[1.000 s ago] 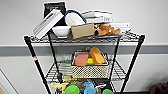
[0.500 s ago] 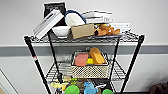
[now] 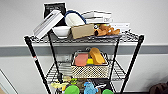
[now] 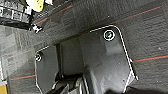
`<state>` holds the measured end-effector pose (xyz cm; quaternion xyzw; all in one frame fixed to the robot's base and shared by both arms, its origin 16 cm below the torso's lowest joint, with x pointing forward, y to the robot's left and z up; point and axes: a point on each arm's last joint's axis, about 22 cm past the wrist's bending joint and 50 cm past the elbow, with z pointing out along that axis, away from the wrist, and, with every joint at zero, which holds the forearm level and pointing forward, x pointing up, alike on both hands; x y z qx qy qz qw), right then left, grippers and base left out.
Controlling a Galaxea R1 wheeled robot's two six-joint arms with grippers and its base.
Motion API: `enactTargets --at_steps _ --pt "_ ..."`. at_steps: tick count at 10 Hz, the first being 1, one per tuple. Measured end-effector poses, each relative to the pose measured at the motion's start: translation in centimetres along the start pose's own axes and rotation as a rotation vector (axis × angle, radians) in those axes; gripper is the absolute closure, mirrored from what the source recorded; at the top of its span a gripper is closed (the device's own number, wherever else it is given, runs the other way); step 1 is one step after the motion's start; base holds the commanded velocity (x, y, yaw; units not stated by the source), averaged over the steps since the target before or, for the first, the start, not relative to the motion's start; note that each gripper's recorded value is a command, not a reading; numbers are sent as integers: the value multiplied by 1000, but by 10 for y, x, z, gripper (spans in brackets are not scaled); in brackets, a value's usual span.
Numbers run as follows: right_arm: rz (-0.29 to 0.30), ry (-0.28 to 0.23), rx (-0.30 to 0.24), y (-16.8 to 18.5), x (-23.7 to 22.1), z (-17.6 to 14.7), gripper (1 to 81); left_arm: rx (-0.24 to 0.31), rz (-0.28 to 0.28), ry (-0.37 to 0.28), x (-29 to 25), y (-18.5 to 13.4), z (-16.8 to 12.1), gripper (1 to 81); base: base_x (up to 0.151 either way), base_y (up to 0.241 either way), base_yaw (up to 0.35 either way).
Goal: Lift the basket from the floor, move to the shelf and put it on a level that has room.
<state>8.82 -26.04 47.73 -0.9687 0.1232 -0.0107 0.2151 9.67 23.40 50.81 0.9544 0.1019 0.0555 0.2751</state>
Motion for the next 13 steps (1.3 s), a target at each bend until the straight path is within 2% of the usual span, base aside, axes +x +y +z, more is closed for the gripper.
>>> enactTargets --at_steps 2,4,6,8,11,13 --pt "-17 -19 -13 -2 -34 20 10 14 2 -6 -15 3 21 10 0 0 0" --pt "-41 -11 -55 8 -41 30 10 23 -2 -34 -44 8 37 10 0 0 0" --pt "-68 0 -87 9 -47 43 10 64 1 -31 -50 -5 45 10 0 0 0" --pt "-80 -18 -104 1 -72 58 10 92 5 -32 -58 -7 58 10 0 0 0" --pt "-87 -26 -147 3 -90 68 10 181 17 -20 -60 -32 66 10 0 0 0" --pt "-86 -39 -135 -9 -106 74 10 212 23 -15 -63 -31 76 10 0 0 0"
